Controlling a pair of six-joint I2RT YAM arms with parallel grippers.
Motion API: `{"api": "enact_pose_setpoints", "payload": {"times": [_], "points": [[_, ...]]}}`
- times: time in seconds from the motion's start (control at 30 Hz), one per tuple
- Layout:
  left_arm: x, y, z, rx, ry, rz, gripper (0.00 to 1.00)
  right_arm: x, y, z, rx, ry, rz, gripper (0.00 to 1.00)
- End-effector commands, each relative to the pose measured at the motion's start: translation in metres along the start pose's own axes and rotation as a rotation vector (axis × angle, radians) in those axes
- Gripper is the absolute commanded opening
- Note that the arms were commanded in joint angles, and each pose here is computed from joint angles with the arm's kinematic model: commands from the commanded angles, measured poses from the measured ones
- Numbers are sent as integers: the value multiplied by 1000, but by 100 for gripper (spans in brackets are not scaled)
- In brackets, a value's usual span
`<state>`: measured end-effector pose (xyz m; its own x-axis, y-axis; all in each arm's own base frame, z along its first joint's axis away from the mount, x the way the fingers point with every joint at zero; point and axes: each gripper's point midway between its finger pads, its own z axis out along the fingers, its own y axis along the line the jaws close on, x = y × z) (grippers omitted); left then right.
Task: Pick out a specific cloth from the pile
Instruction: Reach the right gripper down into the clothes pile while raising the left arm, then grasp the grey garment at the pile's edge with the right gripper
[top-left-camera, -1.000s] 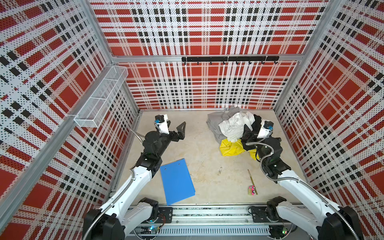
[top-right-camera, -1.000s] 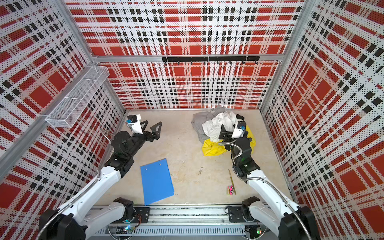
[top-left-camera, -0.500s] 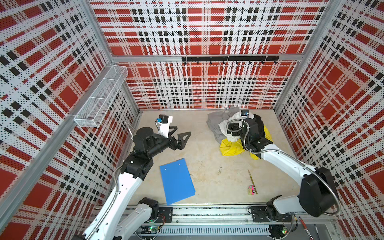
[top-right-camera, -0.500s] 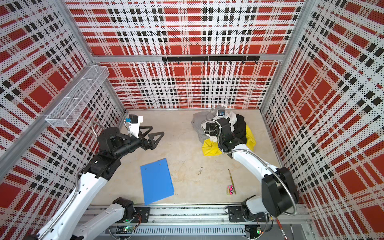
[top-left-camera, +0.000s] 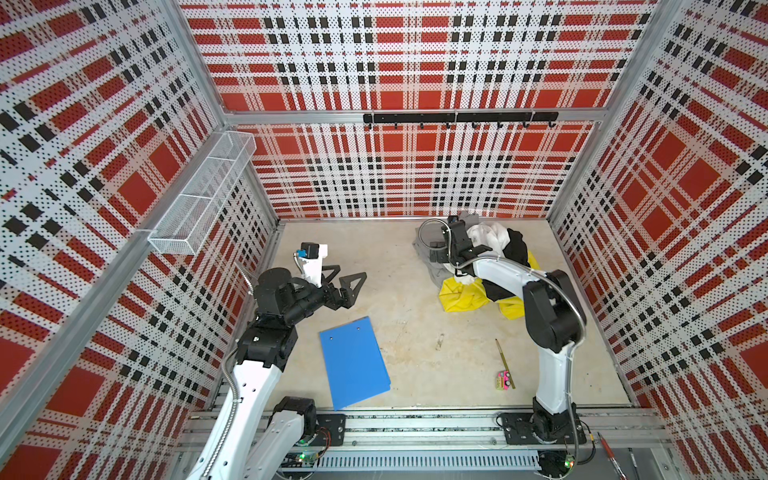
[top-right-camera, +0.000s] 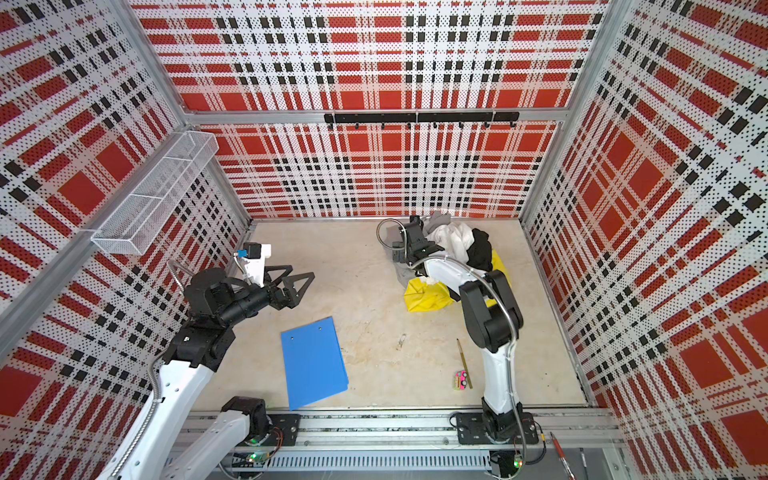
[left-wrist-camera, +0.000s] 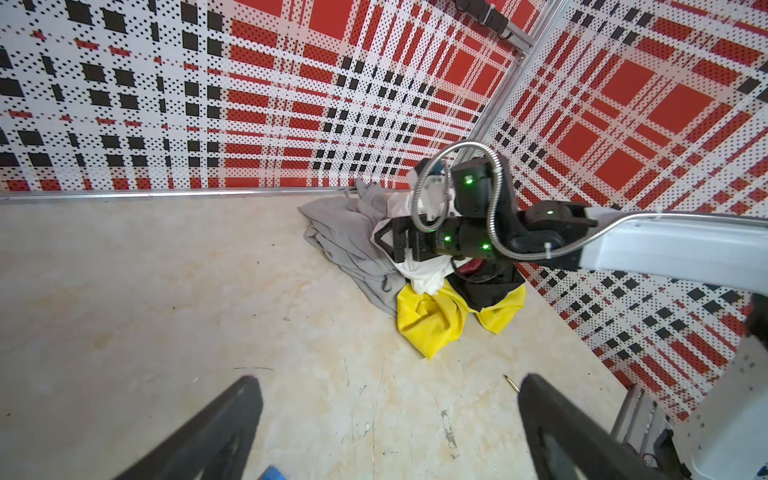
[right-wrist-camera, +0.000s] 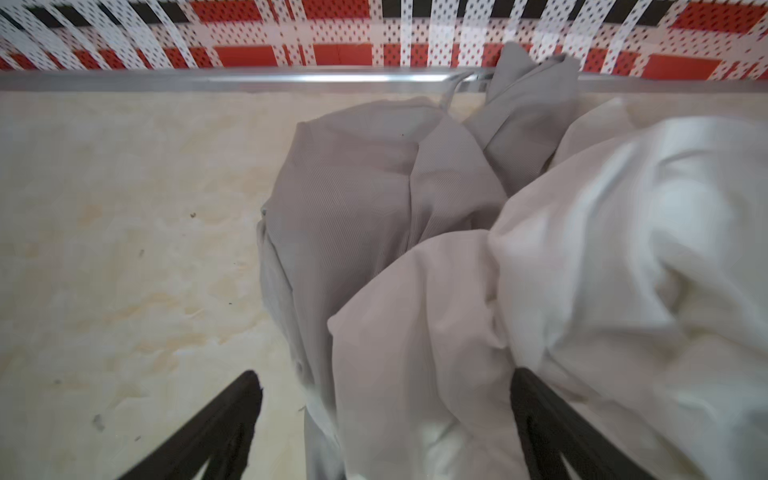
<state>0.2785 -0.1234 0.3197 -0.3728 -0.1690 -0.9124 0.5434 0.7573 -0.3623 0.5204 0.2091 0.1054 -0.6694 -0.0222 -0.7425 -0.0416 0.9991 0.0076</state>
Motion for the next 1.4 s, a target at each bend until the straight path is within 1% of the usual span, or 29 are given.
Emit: {"api": "enact_pose_setpoints", "payload": {"times": [0.0, 0.03, 0.07, 0.1, 0.13, 0.2, 0.23, 0.3, 0.33, 0.37, 0.47, 0.53, 0.6, 0.63, 0.7, 0.77, 0.9, 0.97, 1.07, 1.13, 1.2, 1.27, 1.3, 1.37], "points": [[-8, -2, -4, 23, -36, -7, 99, 25, -6, 20, 71, 76, -25, 100], [-8, -2, -4, 24, -38, -9, 99, 32, -7, 26, 83, 97, -39, 100], [-8, -2, -4, 28, -39, -10, 99, 40, -10, 32, 101, 120, -54, 96], [-8, -1, -3, 29, -38, -12, 99, 47, -13, 36, 122, 138, -72, 86], [-7, 0, -3, 27, -35, -16, 99, 50, -15, 37, 131, 145, -86, 74], [-6, 1, -2, 26, -32, -22, 99, 52, -20, 36, 155, 147, -105, 44], [-7, 1, -3, 26, -34, -21, 99, 48, -20, 33, 152, 137, -109, 35], [-8, 1, -3, 27, -37, -21, 99, 35, -15, 21, 111, 103, -106, 17], [-8, 2, -3, 27, -37, -23, 99, 25, -10, 12, 74, 80, -98, 12], [-8, 2, -3, 29, -37, -22, 99, 14, -4, 1, 34, 51, -83, 10], [-8, 0, -3, 36, -39, -22, 99, -24, 4, -41, -58, -59, -45, 8], [-8, -1, -3, 39, -39, -22, 99, -49, -1, -74, -90, -142, -16, 8], [-8, 0, -3, 36, -40, -23, 99, -66, -11, -104, -116, -205, 21, 8], [-8, 0, -3, 35, -41, -22, 99, -70, -14, -115, -151, -223, 38, 8], [-8, 0, -3, 36, -40, -23, 99, -75, -31, -135, -179, -255, 92, 8], [-8, 0, -3, 38, -39, -25, 99, -73, -53, -145, -189, -273, 142, 9], [-8, -1, -3, 44, -42, -26, 99, -39, -110, -137, -110, -229, 247, 10], [-9, -1, -3, 44, -44, -25, 99, -16, -130, -130, -76, -206, 290, 10], [-9, -1, -3, 46, -44, -27, 99, 22, -160, -117, 13, -160, 356, 12], [-9, -1, -3, 45, -44, -29, 99, 51, -174, -103, 75, -114, 380, 16], [-8, -1, -3, 47, -43, -32, 99, 78, -178, -86, 101, -47, 390, 21], [-8, -1, -2, 48, -42, -33, 99, 92, -172, -74, 76, -3, 378, 28], [-8, -1, -2, 47, -42, -32, 99, 91, -165, -72, 56, -3, 363, 33], [-8, -1, -2, 48, -42, -34, 99, 78, -153, -79, 56, -38, 301, 51]]}}
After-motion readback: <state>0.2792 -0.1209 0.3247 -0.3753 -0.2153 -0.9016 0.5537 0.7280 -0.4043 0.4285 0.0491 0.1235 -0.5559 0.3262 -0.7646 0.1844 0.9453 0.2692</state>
